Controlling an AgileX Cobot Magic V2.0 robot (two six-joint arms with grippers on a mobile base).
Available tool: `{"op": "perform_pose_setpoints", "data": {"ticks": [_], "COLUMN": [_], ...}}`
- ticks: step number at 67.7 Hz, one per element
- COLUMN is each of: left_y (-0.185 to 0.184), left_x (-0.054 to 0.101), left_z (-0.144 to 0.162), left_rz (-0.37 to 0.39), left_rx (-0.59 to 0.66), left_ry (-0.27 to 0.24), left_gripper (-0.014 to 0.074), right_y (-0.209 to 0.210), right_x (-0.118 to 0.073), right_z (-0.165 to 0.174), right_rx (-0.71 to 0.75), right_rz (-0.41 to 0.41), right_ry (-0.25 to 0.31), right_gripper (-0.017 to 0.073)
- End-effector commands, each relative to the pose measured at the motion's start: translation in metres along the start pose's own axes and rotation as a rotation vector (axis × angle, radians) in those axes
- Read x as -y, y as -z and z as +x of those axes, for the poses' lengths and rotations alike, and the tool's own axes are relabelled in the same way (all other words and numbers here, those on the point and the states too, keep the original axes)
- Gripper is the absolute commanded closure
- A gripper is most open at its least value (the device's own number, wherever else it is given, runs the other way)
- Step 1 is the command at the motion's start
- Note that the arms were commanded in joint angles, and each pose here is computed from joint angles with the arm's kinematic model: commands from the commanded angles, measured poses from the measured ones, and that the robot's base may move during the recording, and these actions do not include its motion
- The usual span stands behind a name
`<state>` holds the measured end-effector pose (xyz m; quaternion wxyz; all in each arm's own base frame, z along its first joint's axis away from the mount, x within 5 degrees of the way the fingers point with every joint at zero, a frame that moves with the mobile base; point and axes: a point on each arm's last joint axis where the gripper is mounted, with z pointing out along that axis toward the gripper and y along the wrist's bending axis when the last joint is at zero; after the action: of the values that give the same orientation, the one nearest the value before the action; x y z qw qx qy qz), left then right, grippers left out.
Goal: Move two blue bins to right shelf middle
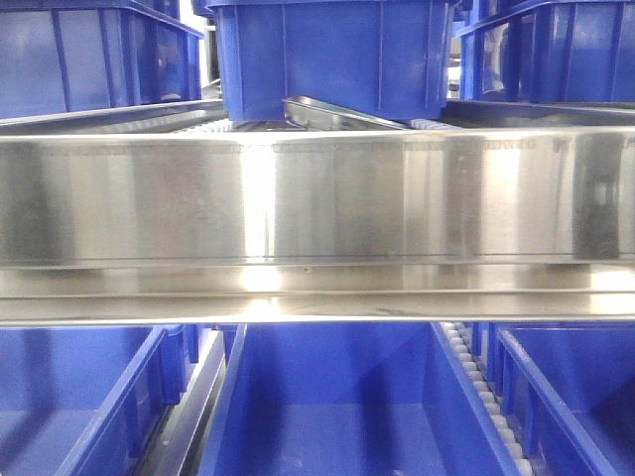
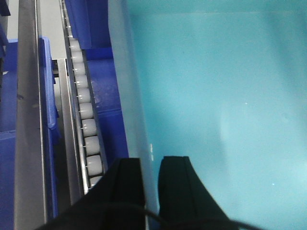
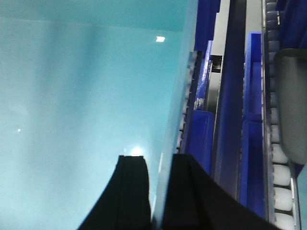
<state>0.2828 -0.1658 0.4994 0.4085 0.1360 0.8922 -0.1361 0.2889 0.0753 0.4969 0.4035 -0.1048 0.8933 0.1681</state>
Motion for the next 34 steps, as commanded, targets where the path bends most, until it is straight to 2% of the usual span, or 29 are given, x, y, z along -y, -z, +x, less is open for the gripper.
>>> {"op": "perform_pose_setpoints", "data": {"ticks": [1, 6, 34], "left_y": [0.0146, 0.0146, 0.0117], "left_x": [-0.0007, -0.0031, -0.0036], "left_z": [-0.0053, -0.0032, 0.0034], "left_rz": [0.016, -0.006, -0.003], "left_rx": [0.069, 0.064, 0.034], "left_ry": [-0.017, -0.024, -0.023], "left_gripper": [0.0704, 0.0704, 0.0704], "right_y": [0.0082, 0.0082, 0.0062], "right_x": [-0.0059, -0.0059, -0.0055], "right_z": [-0.0038, -0.0038, -0.0032], "right_rx": [0.049, 0.049, 0.038], "right_rz": [-0.044, -0.044, -0.045], "right_ry": [0.007, 0.007, 0.006], "right_gripper": [0.0712, 0.0712, 0.0712]}}
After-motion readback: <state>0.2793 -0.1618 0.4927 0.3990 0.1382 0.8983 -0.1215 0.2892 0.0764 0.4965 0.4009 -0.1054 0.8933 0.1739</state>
